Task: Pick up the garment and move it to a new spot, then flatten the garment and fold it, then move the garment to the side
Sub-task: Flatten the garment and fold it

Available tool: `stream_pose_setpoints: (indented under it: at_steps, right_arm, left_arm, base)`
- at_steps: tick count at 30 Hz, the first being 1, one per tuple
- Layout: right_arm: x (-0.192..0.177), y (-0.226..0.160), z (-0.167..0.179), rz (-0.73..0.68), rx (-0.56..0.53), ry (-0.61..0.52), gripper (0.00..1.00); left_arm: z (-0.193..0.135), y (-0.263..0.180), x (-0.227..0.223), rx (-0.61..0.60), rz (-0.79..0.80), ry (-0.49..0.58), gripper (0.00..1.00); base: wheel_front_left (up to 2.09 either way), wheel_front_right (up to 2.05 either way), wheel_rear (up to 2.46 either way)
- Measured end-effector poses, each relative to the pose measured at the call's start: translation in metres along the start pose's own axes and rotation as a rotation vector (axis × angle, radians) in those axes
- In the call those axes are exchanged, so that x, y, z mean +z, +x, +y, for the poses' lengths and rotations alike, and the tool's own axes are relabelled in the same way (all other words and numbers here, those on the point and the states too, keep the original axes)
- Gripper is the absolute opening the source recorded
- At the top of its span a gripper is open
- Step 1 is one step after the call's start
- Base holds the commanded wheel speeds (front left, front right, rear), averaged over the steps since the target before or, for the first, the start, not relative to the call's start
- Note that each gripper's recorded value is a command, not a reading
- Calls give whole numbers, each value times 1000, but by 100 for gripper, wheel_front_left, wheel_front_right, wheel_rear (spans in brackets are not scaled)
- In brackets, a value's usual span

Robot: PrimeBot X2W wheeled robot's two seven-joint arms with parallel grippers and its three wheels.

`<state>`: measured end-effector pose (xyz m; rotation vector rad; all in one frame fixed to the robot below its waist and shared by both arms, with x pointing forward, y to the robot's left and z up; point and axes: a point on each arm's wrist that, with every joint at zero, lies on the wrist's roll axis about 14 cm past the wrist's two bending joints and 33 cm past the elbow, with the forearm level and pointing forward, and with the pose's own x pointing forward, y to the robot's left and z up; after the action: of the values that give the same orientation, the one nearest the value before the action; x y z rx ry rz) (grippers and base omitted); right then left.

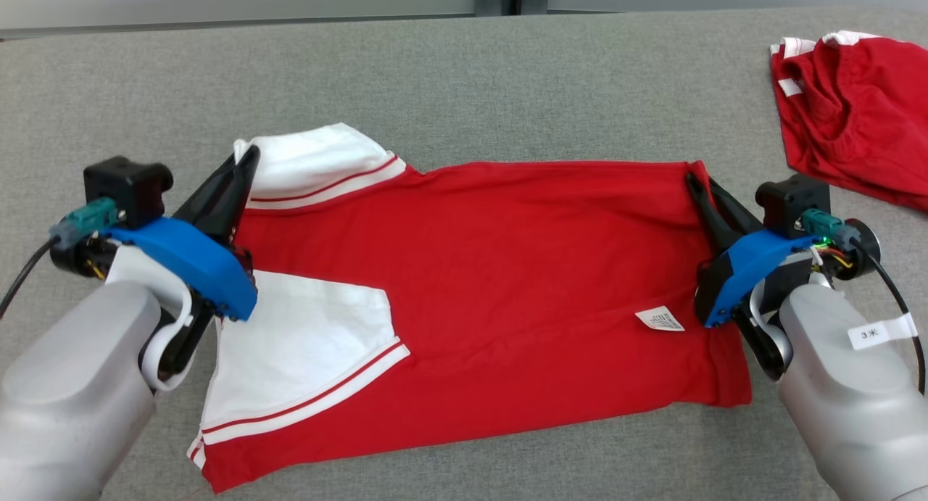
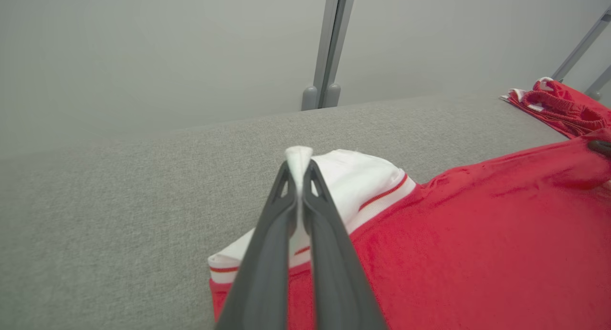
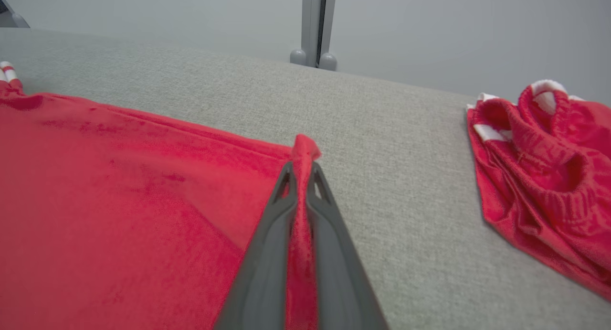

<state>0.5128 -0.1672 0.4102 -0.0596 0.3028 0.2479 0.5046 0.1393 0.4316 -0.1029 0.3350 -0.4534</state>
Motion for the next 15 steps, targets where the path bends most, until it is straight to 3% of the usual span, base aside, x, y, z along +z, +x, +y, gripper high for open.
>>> stream_pose_setpoints:
  at_steps: [15]
  right_arm:
    - [-2,-14,4,-43,-7,-11,0]
  left_arm:
    - [-19,-62,-19,72,-31,-82,0]
  base:
    - [0,0,0]
